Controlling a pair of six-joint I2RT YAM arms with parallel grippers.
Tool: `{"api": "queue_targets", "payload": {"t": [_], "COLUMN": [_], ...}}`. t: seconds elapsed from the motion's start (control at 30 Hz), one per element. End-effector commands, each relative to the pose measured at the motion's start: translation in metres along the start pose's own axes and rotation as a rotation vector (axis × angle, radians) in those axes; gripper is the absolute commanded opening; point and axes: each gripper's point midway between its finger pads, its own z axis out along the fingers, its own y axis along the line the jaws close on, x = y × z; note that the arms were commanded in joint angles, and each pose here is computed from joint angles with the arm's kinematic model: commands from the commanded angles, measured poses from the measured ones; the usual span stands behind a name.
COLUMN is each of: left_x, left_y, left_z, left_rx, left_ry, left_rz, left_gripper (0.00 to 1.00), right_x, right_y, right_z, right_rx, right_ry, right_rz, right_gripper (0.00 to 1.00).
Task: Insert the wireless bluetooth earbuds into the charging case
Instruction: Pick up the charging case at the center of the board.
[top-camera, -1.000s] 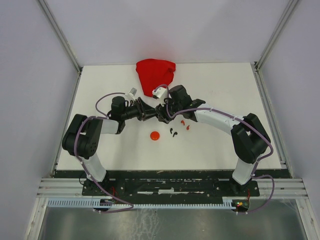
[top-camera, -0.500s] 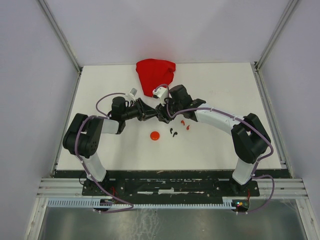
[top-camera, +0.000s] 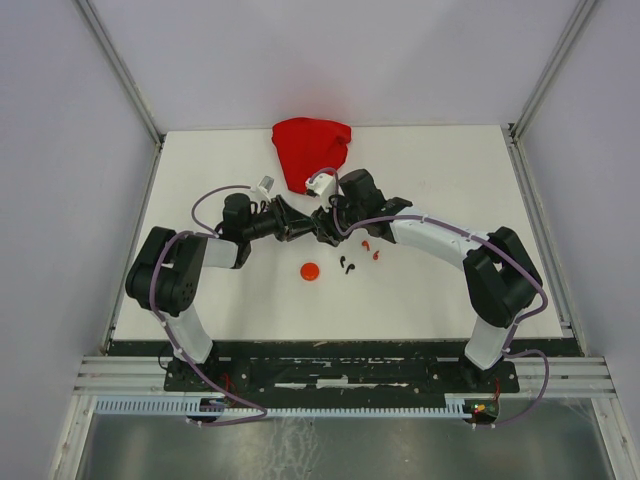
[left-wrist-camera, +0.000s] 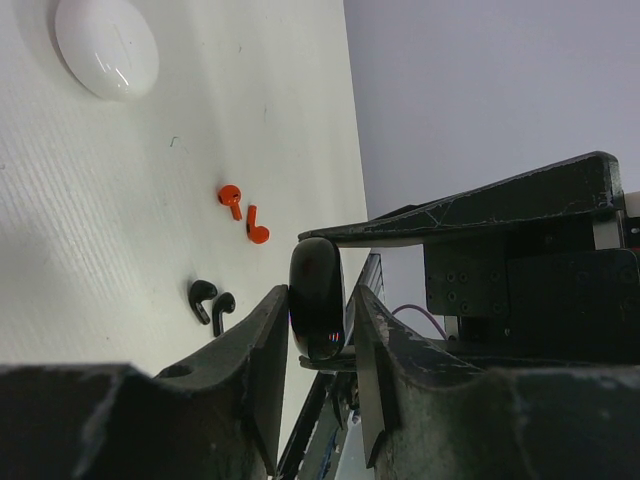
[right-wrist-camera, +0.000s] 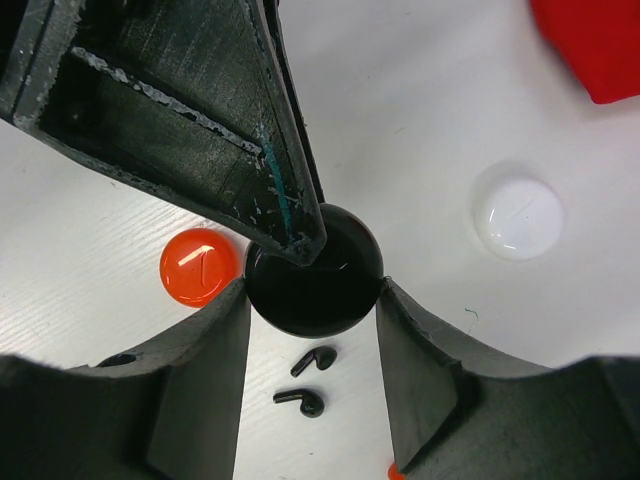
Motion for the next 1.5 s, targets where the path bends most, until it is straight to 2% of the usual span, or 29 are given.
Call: {"api": "queue_targets", "payload": {"t": [0.0,0.37,0.67,1.2,1.47], "left_x": [-0.0039,-0.0061,-0.0055,-0.0039,-0.0032], "left_y": [-0.0064,-0.0027,-0.0031,-0.0068,-0.0067], "left_z": [0.0000,-0.0028,-0.0030,-0.0035,-0.0037], "left_rx": [0.036,0.031,0.040,0.061,0.063], "left_ry": [-0.012,-0.023,-0.022,-0.013,-0.013], "left_rz": [0.014,0.004,-0.001,0.006,0.004], "left_gripper": [0.39,0.38,0.32,0.38,0.37], "right_x": [-0.0221,-0.0226,-0.0241,-0.0243,-0.0246], "right_y": [0.0011,0.0010,0.0005,0.0016,0.0010], "right_z": [-0.0152,-0.0157,-0.0159,-0.0148,-0.0143], "right_rx": [0.000,0.000,0.001,-0.004,-0.004], "right_ry": [-0.069,-0.072,-0.077,-0.077,-0.078], "right_rz": [-0.032,-0.032,-0.032,-0.033,-0.032], "right_gripper": [0.28,0.28,0.28,0.28,0.28]}}
